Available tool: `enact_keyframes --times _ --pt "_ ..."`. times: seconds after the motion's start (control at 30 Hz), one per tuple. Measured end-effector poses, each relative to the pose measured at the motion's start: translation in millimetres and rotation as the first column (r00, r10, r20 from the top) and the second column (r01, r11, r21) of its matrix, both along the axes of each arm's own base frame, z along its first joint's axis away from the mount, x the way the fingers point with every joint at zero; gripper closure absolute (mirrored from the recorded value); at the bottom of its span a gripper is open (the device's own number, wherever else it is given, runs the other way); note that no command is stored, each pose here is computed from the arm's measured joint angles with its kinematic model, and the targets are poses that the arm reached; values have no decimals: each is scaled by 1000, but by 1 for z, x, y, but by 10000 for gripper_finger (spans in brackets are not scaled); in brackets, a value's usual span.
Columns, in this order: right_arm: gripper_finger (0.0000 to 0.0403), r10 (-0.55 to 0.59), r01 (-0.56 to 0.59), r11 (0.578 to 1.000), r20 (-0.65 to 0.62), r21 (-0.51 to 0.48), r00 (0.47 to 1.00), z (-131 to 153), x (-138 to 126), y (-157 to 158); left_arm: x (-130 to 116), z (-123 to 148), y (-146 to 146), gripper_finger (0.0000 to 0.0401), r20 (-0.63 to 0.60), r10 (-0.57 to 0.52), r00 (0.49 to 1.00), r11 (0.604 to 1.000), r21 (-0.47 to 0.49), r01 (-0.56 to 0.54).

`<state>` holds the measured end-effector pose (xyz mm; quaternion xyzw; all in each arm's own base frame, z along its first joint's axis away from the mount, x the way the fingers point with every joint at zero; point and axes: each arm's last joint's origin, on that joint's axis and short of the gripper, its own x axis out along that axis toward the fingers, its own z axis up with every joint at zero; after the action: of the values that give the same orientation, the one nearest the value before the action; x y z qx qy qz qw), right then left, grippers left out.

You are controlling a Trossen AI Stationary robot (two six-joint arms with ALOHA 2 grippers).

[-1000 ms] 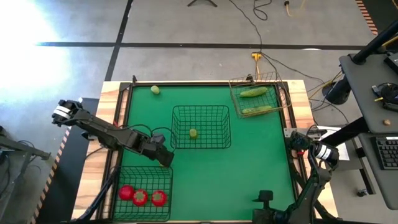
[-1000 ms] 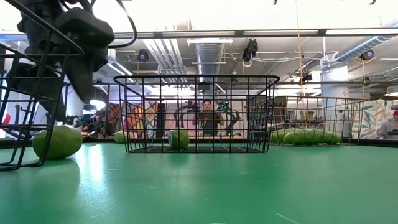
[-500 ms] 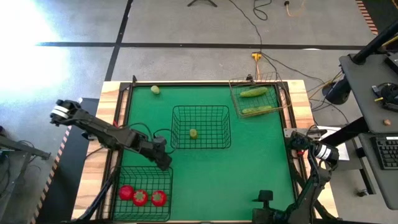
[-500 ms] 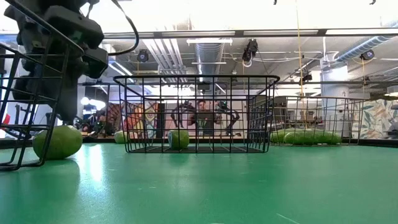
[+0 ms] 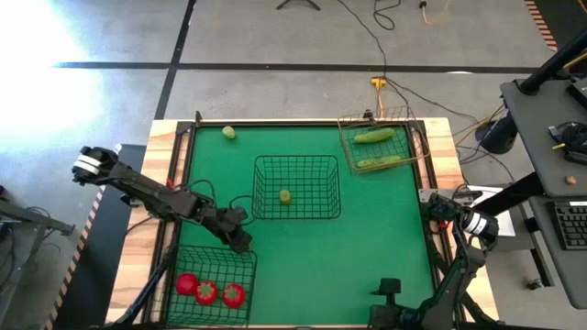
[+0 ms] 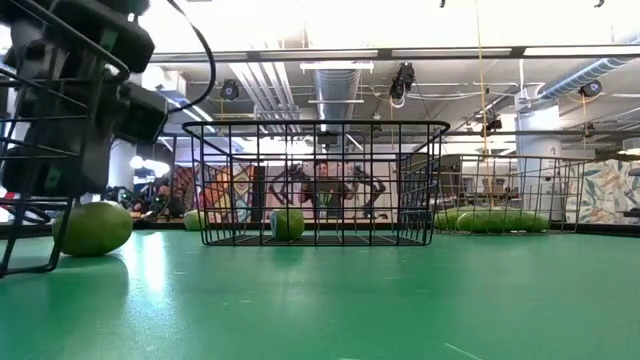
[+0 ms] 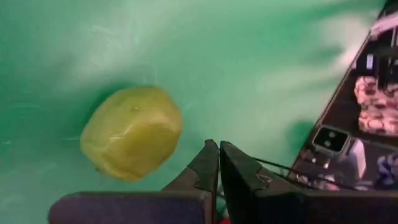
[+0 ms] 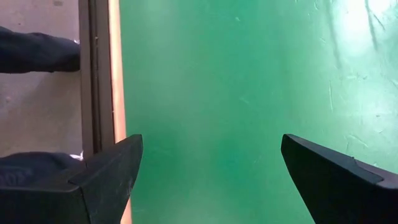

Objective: Sort produce into baskets
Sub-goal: Put the bottom green lime into the top black wire basket

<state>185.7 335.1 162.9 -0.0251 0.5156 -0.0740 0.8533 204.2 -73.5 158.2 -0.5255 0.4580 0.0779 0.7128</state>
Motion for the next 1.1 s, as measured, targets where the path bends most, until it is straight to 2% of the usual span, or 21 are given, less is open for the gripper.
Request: enact_keyframes --times 0.23,0.43,0.63,0.8,1.1 --pt "26 -11 11 1000 -8 5 1000 0 3 -2 1 -12 -1 401 -18 -53 998 997 49 53" --pt "26 -24 24 1000 -10 5 1000 0 7 -4 -2 -14 3 401 -47 -38 998 991 128 43" --pt "26 -30 30 1000 -23 9 999 0 11 -6 -9 -10 10 401 -51 7 999 976 217 4" --pt "26 -33 33 999 -24 11 999 0 11 -6 -16 -7 23 401 -61 86 994 947 314 -63" --pt "26 -44 44 999 -22 18 999 0 11 -6 -19 0 32 401 -31 100 994 940 330 -85"
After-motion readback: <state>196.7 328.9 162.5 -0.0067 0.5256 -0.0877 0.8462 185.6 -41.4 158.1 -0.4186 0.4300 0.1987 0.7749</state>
